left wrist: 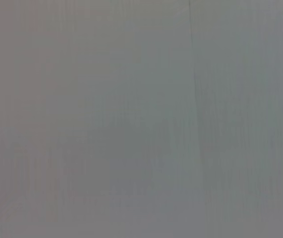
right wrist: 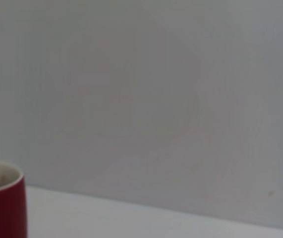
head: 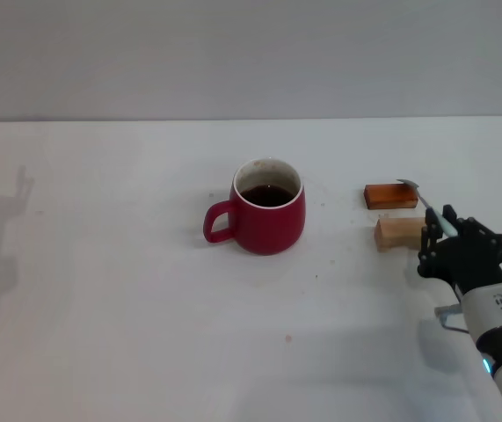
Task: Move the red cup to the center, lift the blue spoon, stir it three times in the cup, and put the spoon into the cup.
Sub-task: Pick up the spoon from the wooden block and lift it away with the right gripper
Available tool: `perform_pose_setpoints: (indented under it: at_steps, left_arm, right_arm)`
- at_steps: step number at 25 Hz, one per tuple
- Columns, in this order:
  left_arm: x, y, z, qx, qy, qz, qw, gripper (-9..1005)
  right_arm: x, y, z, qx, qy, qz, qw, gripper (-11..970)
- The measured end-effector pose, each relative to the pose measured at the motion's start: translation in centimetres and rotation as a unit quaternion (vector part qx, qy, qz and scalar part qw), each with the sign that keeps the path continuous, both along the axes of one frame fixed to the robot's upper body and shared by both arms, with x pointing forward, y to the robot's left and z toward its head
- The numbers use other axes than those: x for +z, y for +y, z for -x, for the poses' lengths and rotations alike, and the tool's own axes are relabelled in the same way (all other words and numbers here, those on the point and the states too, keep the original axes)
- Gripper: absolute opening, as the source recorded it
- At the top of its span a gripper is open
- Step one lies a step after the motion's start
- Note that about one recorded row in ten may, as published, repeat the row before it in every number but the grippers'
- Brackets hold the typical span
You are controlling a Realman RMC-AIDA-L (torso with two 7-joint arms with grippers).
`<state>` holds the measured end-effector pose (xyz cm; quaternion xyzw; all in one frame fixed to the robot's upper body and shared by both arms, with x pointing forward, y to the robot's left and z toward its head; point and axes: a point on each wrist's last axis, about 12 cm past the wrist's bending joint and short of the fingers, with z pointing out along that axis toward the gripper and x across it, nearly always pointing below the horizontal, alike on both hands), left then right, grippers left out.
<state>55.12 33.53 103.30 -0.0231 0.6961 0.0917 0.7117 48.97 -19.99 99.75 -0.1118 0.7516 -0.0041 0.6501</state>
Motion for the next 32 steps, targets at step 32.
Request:
perform_pose_setpoints:
  at_steps: [32]
  left_arm:
    - [0.2,-0.3,-0.3,-0.003,-0.005,0.003,1.0,847]
  right_arm:
    - [-0.7,-0.3,-0.1,0.003,0.028,0.014,0.999,136]
